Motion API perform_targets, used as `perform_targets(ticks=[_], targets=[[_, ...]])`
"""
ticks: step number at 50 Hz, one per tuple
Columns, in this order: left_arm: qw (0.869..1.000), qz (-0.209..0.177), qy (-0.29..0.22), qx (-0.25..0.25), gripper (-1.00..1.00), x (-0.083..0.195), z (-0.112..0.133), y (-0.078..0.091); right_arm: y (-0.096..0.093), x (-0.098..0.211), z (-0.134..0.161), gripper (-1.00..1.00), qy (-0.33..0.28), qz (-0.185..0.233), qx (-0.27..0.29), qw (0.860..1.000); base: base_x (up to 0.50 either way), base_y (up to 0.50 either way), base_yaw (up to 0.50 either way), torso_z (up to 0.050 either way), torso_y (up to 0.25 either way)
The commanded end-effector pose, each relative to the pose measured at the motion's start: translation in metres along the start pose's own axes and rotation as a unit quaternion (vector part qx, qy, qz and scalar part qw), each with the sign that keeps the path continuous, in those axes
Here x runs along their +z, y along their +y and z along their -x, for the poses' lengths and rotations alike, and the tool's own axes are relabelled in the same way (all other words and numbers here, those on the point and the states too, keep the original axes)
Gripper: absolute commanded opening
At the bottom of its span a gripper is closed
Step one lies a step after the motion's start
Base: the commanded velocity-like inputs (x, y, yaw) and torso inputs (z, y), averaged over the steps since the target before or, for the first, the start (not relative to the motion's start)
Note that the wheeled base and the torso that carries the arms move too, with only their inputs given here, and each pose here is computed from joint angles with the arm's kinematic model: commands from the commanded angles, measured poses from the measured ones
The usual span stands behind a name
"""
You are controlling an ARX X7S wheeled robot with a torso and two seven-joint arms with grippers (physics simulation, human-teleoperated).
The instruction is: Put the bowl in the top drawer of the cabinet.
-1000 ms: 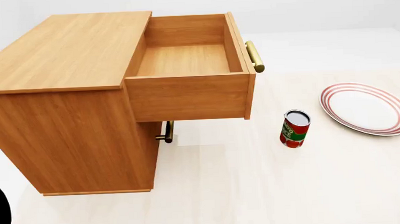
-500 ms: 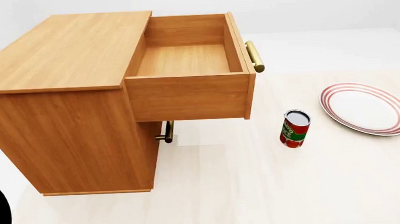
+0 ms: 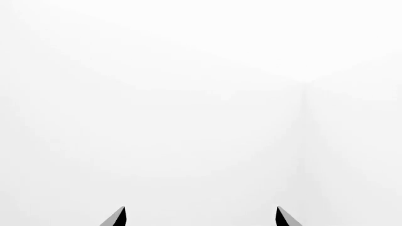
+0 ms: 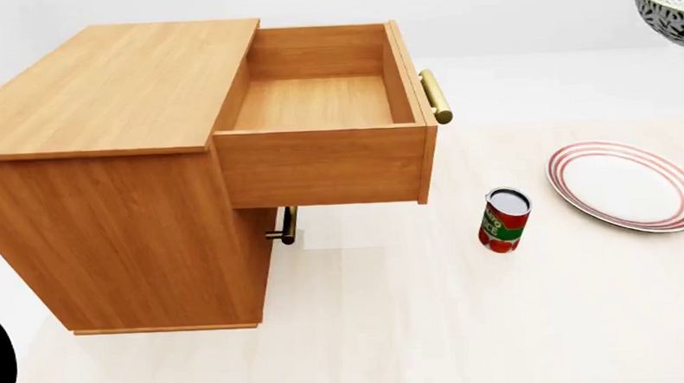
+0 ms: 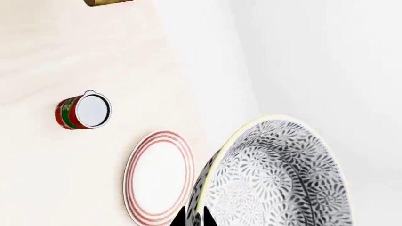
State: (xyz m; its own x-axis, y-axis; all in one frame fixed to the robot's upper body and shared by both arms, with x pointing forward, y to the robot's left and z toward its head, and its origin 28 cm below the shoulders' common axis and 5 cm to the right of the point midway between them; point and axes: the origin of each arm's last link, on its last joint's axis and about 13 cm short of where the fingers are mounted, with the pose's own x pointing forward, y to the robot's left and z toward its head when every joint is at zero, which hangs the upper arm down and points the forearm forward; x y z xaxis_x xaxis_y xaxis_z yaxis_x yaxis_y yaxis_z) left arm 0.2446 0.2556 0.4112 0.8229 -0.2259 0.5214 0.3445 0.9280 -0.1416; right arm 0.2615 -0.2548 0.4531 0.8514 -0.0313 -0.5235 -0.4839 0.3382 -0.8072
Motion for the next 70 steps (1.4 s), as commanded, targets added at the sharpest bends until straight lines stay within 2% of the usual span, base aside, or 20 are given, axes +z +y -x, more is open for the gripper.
perform_targets(ticks=[1,7,14,27,35,42,57,70], targets=[[1.0,-0.001,-0.005,-0.006,1.0,0.007,0.002,-0.004,-0.051,0.042,-0.003,-1.0,-0.096,0.082,0.001,0.992,0.0,0.0,0.0,0.0,0.0],[1.0,-0.004,-0.01,-0.008,1.0,0.012,0.003,-0.007,-0.074,0.065,-0.009,-1.0,-0.136,0.111,0.008,0.984,0.0,0.0,0.0,0.0,0.0],[1.0,-0.01,-0.016,-0.011,1.0,0.019,0.006,-0.01,-0.092,0.092,-0.018,-1.0,-0.189,0.145,0.02,0.971,0.0,0.0,0.0,0.0,0.0],[0.999,-0.02,-0.029,-0.026,1.0,0.04,0.013,-0.019,-0.076,0.149,-0.036,-1.0,-0.285,0.188,0.035,0.939,0.0,0.0,0.0,0.0,0.001],[0.998,-0.01,-0.05,-0.047,1.0,0.053,0.024,-0.021,-0.067,0.17,-0.043,-1.0,-0.324,0.197,0.049,0.924,0.0,0.0,0.0,0.0,0.0],[0.998,-0.007,-0.044,-0.05,1.0,0.068,0.042,-0.022,-0.059,0.183,-0.051,-1.0,-0.35,0.203,0.065,0.912,0.0,0.0,0.0,0.0,0.0],[0.997,-0.051,-0.061,-0.018,1.0,0.074,0.066,-0.015,-0.047,0.2,-0.061,-1.0,-0.376,0.207,0.094,0.898,0.0,0.0,0.0,0.0,0.001],[0.996,-0.057,-0.063,-0.007,1.0,0.065,0.058,-0.011,-0.044,0.207,-0.062,-1.0,-0.393,0.206,0.095,0.891,0.0,0.0,0.0,0.0,0.0]])
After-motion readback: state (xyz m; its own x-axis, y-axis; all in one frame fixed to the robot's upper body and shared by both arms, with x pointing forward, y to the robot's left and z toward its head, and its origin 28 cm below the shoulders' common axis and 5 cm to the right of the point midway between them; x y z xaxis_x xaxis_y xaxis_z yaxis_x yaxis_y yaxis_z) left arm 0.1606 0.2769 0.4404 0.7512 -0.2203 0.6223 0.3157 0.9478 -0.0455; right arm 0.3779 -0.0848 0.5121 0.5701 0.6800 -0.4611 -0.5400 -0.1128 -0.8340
